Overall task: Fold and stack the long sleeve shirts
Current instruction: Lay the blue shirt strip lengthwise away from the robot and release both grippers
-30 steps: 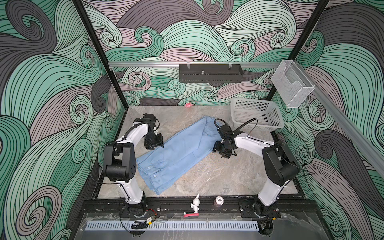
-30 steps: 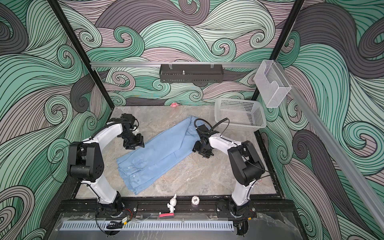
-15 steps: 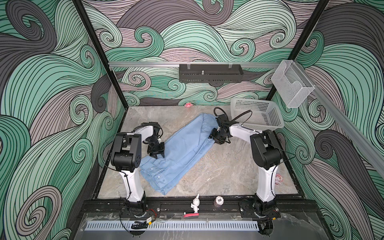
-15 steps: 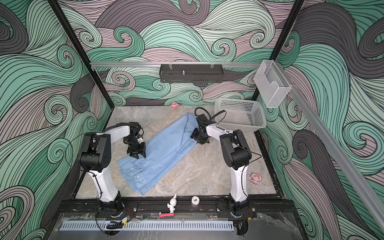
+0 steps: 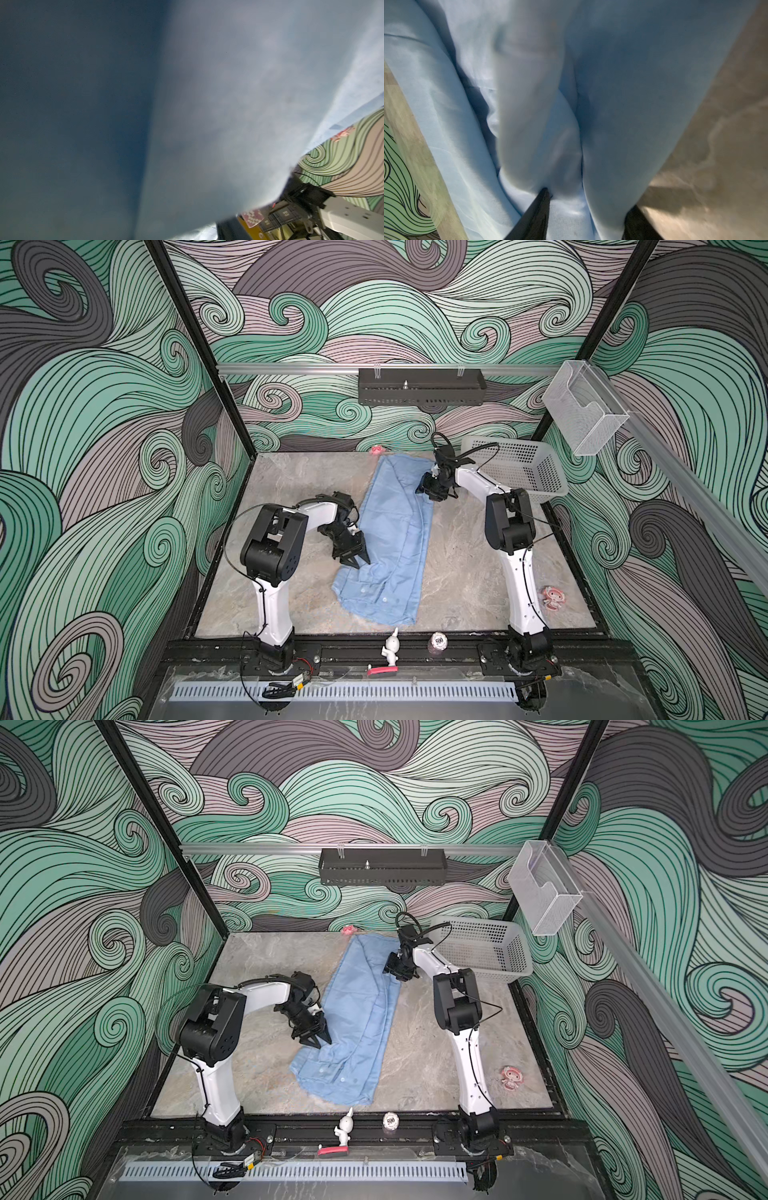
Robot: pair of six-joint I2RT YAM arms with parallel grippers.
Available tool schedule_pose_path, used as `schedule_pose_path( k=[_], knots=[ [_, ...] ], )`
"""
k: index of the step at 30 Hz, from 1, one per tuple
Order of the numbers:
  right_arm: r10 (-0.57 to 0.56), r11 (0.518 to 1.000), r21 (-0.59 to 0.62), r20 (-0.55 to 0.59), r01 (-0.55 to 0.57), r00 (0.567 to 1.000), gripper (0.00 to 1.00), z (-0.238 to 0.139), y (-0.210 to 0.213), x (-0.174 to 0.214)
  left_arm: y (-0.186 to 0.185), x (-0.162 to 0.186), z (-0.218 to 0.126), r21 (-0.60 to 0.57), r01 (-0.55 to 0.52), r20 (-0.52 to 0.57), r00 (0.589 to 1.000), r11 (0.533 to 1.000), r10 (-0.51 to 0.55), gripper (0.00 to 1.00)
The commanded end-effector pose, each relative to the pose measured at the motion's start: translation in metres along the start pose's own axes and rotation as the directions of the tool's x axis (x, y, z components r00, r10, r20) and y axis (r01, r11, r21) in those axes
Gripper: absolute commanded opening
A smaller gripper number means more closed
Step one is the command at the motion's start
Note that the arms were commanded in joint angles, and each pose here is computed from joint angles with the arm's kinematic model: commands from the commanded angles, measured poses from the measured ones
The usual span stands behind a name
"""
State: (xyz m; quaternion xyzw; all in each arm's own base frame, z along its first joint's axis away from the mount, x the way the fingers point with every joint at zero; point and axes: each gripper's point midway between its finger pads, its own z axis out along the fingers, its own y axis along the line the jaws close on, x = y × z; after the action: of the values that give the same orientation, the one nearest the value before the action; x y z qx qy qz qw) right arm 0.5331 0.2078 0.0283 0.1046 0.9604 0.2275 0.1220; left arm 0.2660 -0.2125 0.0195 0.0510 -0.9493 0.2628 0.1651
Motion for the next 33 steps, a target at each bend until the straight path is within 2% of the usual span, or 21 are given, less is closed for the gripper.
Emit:
schedule_pose_path(
  k=[1, 7, 10, 17, 20, 23, 27, 33],
  knots=[
    [-0.02, 1.0, 0.01, -0.059, 0.02, 0.998, 0.52, 0.002, -0.005, 0.003, -0.024, -0.029, 0.02, 0.063, -0.003, 0.054, 0.999, 0.998, -0.001, 0.42],
    [-0.036, 0.999, -0.021, -0.027, 0.035, 0.999, 0.53, 0.0, -0.002, -0.025, -0.052, -0.031, 0.02, 0.117, -0.019, 0.07, 0.997, 0.993, 0.011, 0.42],
    [-0.043, 0.998, -0.037, -0.014, 0.043, 0.999, 0.55, -0.012, 0.003, -0.033, -0.062, -0.024, 0.008, 0.136, -0.037, 0.094, 0.995, 0.99, 0.024, 0.43],
    [-0.043, 0.998, 0.049, 0.105, 0.038, 0.994, 0.65, -0.101, 0.008, -0.029, -0.077, 0.01, -0.071, 0.088, -0.145, 0.27, 0.956, 0.985, 0.117, 0.59],
    [-0.033, 0.997, 0.068, 0.127, 0.024, 0.991, 0.68, -0.137, 0.007, -0.003, -0.071, 0.032, -0.097, 0.04, -0.177, 0.34, 0.928, 0.983, 0.153, 0.63],
    [0.009, 0.998, 0.067, 0.135, -0.018, 0.991, 0.69, -0.163, -0.005, 0.038, -0.048, 0.052, -0.104, -0.009, -0.153, 0.369, 0.918, 0.988, 0.145, 0.64],
    [0.058, 0.998, 0.032, 0.12, -0.063, 0.991, 0.7, -0.177, -0.024, 0.108, -0.022, 0.072, -0.09, 0.014, -0.145, 0.372, 0.919, 0.989, 0.129, 0.66],
    [0.072, 0.997, -0.001, 0.038, -0.072, 0.997, 0.71, -0.165, -0.054, 0.223, 0.0, 0.091, -0.059, 0.099, -0.148, 0.382, 0.919, 0.984, 0.1, 0.66]
  ],
)
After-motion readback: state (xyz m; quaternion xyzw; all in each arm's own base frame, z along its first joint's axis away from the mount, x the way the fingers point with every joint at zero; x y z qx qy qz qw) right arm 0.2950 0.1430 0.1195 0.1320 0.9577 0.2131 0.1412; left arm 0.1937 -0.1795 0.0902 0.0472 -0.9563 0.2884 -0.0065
